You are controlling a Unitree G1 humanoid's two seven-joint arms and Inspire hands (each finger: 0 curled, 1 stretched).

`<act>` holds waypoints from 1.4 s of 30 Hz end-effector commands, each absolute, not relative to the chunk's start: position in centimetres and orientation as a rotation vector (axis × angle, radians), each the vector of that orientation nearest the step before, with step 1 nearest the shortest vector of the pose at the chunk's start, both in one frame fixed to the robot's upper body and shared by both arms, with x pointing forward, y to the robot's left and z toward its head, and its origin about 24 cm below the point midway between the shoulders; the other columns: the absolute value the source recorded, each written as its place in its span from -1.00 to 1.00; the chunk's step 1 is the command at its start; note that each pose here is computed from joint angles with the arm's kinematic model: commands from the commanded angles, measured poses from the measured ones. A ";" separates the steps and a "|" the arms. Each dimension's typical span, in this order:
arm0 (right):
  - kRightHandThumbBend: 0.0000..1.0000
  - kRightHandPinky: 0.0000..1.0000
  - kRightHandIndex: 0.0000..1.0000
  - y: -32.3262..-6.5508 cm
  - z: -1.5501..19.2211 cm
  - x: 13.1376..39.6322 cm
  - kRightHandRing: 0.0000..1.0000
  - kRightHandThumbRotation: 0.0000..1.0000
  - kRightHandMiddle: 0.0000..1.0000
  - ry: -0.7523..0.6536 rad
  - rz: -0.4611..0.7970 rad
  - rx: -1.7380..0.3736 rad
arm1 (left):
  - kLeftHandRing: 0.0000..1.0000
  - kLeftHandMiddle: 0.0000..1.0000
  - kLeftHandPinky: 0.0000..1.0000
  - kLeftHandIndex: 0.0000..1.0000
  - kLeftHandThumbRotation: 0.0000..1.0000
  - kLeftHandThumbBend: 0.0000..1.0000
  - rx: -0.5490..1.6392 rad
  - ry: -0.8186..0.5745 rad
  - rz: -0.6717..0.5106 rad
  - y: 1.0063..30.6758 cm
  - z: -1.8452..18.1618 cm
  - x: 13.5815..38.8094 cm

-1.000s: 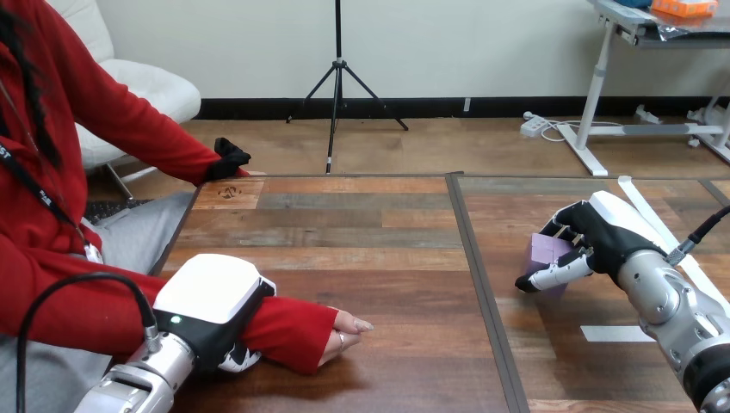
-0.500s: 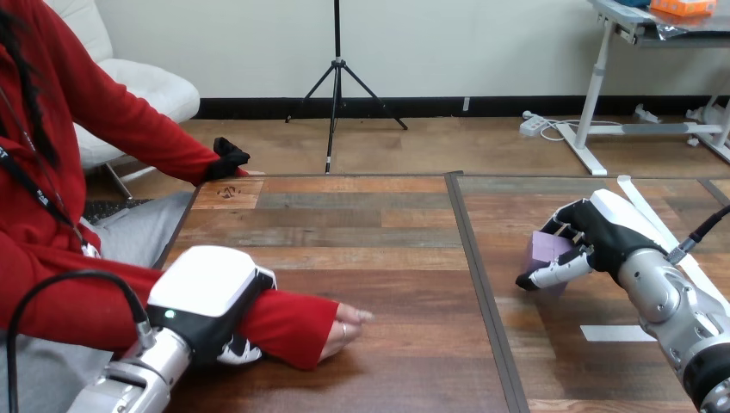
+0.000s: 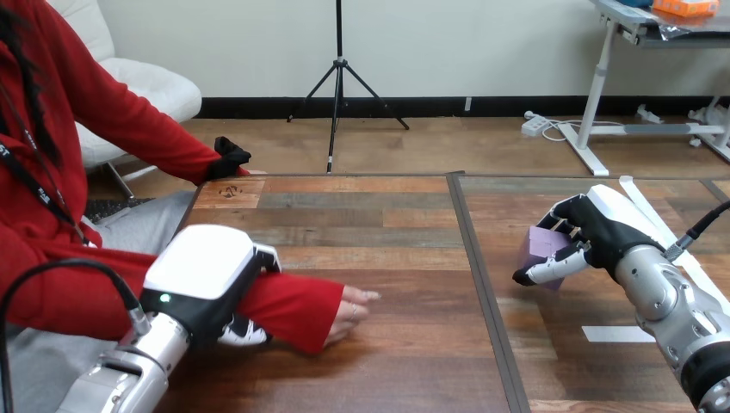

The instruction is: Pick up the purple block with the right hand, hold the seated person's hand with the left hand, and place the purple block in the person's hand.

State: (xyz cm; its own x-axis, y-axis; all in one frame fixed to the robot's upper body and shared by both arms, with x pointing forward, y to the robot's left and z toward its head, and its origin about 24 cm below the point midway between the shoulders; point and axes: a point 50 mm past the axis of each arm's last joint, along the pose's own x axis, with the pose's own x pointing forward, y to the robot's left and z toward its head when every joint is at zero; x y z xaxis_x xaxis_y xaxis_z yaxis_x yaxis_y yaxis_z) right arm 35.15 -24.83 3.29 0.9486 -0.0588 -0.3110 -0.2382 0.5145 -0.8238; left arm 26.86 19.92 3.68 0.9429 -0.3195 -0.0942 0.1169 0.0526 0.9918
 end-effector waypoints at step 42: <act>0.32 -0.14 0.00 -21.5 7.2 37.5 -0.08 -1.00 -0.01 0.109 0.100 -0.963 | -0.07 0.07 -0.24 0.12 -0.71 0.35 1.344 -0.528 -0.120 17.2 14.2 29.2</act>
